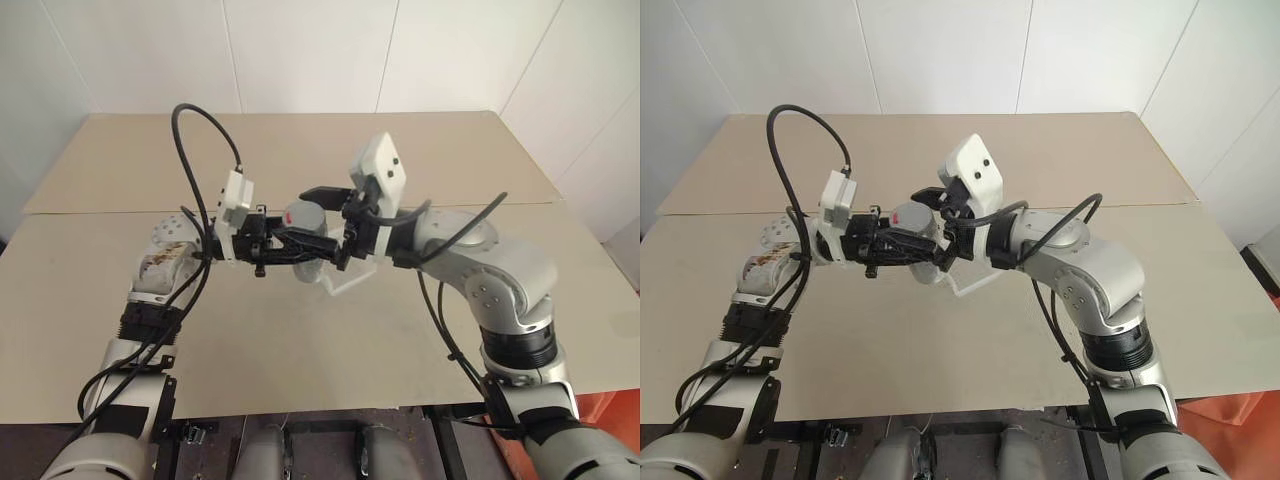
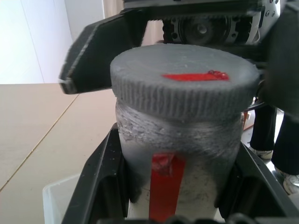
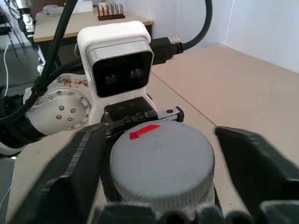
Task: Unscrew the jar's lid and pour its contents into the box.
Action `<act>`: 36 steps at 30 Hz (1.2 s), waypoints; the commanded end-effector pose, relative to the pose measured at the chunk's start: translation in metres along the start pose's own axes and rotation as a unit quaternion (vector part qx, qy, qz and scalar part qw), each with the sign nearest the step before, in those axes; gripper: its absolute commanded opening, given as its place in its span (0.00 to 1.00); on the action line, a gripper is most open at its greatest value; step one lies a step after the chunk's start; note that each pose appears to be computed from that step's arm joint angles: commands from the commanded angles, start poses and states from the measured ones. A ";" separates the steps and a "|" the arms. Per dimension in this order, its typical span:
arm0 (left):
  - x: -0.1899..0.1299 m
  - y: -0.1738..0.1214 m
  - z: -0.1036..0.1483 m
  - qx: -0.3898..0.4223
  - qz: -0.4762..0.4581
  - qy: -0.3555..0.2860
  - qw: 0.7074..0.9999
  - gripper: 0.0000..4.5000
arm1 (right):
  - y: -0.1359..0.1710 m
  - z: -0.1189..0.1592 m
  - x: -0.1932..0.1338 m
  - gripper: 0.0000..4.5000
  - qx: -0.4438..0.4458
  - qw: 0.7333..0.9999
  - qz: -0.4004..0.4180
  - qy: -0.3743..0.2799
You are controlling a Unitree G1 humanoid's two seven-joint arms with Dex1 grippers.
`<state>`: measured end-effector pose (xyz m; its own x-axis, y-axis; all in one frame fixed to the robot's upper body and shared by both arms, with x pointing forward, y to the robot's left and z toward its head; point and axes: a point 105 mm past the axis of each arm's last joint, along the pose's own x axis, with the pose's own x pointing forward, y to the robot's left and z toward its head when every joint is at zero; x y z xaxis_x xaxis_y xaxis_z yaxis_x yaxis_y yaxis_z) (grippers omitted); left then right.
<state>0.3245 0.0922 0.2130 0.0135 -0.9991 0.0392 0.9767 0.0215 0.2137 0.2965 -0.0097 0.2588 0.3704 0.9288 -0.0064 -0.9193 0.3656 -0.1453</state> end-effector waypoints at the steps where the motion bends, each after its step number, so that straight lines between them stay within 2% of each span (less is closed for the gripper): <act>1: -0.001 -0.004 0.013 0.026 -0.023 -0.003 0.999 0.43 | 0.000 0.020 -0.005 0.64 -0.030 0.999 0.018 -0.034; 3: -0.002 -0.006 0.014 0.023 -0.035 -0.004 0.999 0.43 | 0.001 0.022 -0.006 0.61 -0.033 0.997 0.045 -0.044; 5: -0.003 -0.013 0.018 0.017 -0.067 -0.005 0.998 0.43 | 0.005 0.023 -0.011 0.61 -0.041 0.990 0.120 -0.060; 9: -0.003 -0.028 0.027 0.007 -0.132 0.001 0.991 0.43 | 0.009 0.022 -0.018 0.61 -0.075 0.954 0.282 -0.073; 12: -0.003 -0.035 0.030 0.002 -0.154 0.007 0.988 0.43 | 0.007 0.022 -0.017 0.61 -0.080 0.928 0.355 -0.075; 14: -0.002 -0.038 0.030 0.008 -0.164 0.015 0.986 0.43 | 0.002 0.021 -0.007 0.61 -0.093 0.922 0.368 -0.072; 18: -0.004 -0.033 0.028 0.019 -0.146 0.016 0.989 0.43 | -0.007 0.022 0.004 0.61 -0.107 0.932 0.337 -0.080; 20: -0.007 -0.027 0.026 0.024 -0.126 0.018 0.992 0.43 | -0.011 0.023 0.002 0.77 -0.107 0.941 0.311 -0.087; 24: -0.011 -0.016 0.024 0.030 -0.086 0.016 0.996 0.43 | -0.017 0.027 -0.013 0.99 -0.111 0.956 0.253 -0.101; 31: -0.019 0.007 0.016 0.041 -0.004 0.018 0.999 0.43 | -0.009 0.038 -0.030 0.99 -0.116 0.979 0.117 -0.118; 36: -0.012 0.019 0.013 0.049 0.032 0.019 0.998 0.43 | 0.009 0.033 -0.017 0.99 -0.098 0.990 0.043 -0.095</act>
<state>0.3377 0.1053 0.2120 0.0642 -0.9979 -0.0010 0.9698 0.0622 0.2358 0.2828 -0.0257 0.2871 0.1985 0.9675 0.1569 -0.9147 0.2403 -0.3250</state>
